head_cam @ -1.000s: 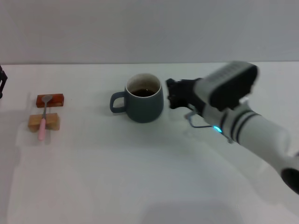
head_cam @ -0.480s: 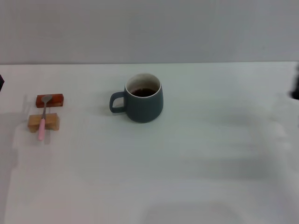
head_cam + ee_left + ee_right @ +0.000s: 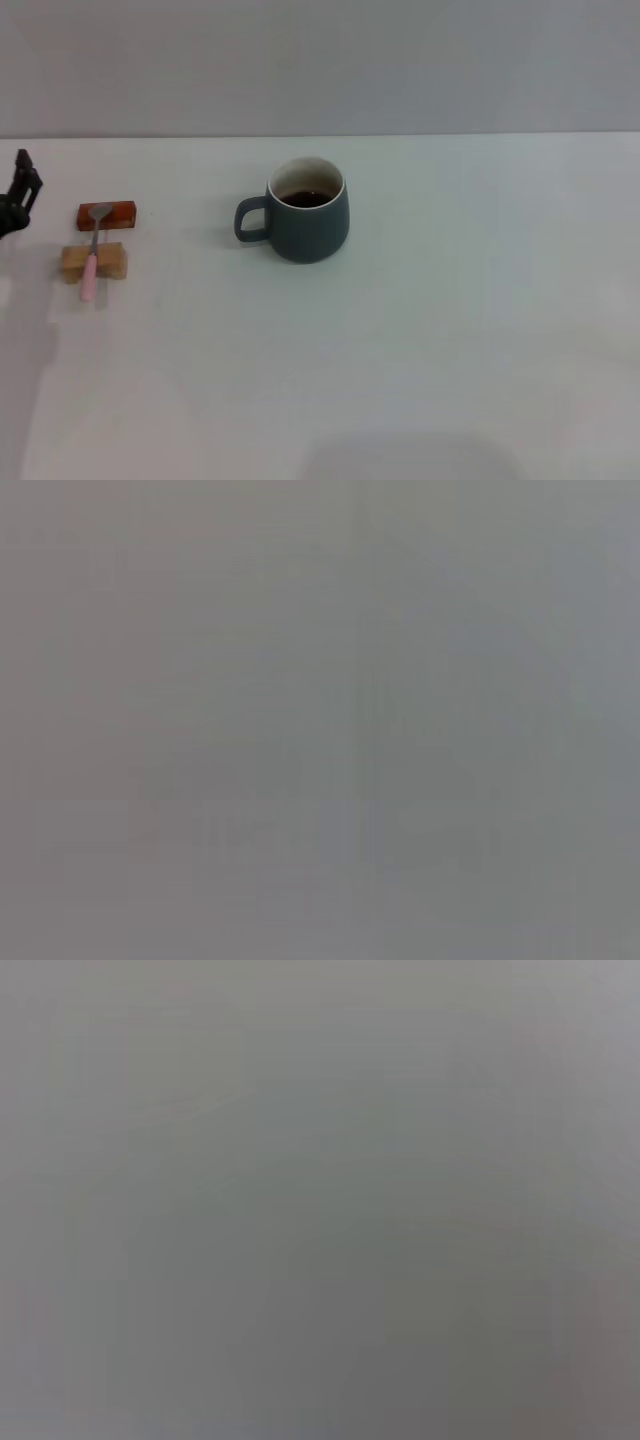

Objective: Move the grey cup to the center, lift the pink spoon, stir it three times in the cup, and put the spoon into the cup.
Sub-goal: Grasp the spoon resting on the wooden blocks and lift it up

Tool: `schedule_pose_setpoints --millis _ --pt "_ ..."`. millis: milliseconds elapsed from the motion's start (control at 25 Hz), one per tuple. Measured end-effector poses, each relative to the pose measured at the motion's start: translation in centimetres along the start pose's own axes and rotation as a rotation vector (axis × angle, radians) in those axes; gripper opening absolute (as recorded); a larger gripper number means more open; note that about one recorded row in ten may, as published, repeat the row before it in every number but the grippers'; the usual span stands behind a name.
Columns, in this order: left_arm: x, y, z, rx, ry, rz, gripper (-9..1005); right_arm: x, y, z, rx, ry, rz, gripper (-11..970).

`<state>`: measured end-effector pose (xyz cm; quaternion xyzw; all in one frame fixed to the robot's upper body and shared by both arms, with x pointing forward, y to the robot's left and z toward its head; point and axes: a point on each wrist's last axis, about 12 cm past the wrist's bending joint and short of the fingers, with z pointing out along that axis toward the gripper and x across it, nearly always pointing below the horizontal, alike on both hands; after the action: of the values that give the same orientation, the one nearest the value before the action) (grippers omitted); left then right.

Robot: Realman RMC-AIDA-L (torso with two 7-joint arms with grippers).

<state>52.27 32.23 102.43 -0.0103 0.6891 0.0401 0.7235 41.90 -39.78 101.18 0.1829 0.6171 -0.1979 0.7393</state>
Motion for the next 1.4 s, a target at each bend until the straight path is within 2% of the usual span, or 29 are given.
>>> schedule_pose_setpoints --millis 40,160,200,360,480,600,680,720,1120,1280,1400 --pt "0.1 -0.2 -0.2 0.012 0.004 0.003 805 0.0 0.0 0.0 0.0 0.0 0.0 24" --pt "0.4 -0.6 -0.8 0.04 0.011 0.006 805 0.2 -1.7 -1.2 0.052 0.014 -0.017 30" --pt "0.5 -0.7 -1.1 0.049 0.011 0.004 805 0.2 -2.4 -1.7 0.068 0.022 -0.023 68" --pt "0.8 -1.5 -2.5 0.089 0.017 -0.027 804 0.3 -3.2 -1.9 0.101 0.033 -0.033 218" --pt "1.1 -2.3 -3.6 0.137 0.024 -0.046 804 0.3 -3.8 -2.0 0.144 0.033 -0.035 295" --pt "1.5 -3.1 -4.6 0.186 0.036 -0.04 804 0.5 -4.1 -2.0 0.168 0.048 -0.036 373" --pt "1.5 -3.1 -4.6 0.186 0.036 -0.04 804 0.5 -4.2 -2.0 0.174 0.053 -0.035 424" --pt "1.9 -3.7 -5.4 0.223 0.057 -0.033 804 0.6 -4.2 -2.0 0.177 0.059 -0.034 450" --pt "3.1 -3.5 -6.8 0.229 0.127 -0.018 804 0.7 -4.2 -1.6 0.176 0.071 -0.032 826" --pt "3.4 -3.6 -6.8 0.231 0.16 -0.009 803 0.7 -4.2 -1.6 0.175 0.071 -0.031 826" --pt "3.8 -3.6 -6.6 0.237 0.188 0.043 803 0.7 -4.1 -1.5 0.174 0.071 -0.03 826"
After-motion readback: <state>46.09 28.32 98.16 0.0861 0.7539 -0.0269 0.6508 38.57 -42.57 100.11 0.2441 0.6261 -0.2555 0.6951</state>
